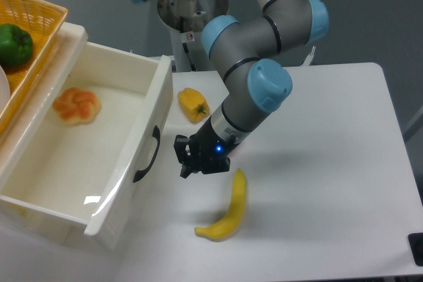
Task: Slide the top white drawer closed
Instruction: 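Lower the gripper to the front panel of the open white drawer, then push the drawer front with the gripper into the cabinet until shut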
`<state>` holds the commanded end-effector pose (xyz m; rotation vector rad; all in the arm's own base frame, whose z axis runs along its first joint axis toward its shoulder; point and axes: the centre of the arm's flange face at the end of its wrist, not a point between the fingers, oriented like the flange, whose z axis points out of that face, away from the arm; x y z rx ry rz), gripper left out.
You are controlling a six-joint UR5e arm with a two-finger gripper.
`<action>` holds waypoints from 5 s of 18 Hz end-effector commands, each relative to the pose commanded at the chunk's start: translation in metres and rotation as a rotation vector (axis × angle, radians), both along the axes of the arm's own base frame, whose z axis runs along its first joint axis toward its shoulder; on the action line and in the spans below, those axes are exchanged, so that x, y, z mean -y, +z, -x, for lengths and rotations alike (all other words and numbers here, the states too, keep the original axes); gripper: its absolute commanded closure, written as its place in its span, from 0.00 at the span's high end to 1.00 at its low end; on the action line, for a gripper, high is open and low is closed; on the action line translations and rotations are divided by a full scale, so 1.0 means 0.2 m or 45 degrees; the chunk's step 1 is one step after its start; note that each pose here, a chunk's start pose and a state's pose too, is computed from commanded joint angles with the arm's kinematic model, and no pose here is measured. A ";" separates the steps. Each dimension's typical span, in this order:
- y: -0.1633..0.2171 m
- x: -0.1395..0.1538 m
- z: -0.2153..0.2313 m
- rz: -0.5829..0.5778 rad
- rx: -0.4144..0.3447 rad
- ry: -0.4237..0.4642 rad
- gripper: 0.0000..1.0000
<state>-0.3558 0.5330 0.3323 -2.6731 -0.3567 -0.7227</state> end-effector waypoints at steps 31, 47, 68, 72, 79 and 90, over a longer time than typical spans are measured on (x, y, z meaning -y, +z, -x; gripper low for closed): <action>0.12 -0.03 -0.26 -0.006 0.049 -0.071 0.00; 0.12 -0.09 -0.45 0.012 0.071 -0.147 0.00; 0.19 -0.18 -0.81 0.000 0.099 -0.235 0.00; 0.19 -0.20 -0.86 -0.006 0.107 -0.253 0.00; 0.19 -0.21 -0.91 0.004 0.112 -0.259 0.00; 0.19 -0.18 -0.78 0.001 0.092 -0.214 0.36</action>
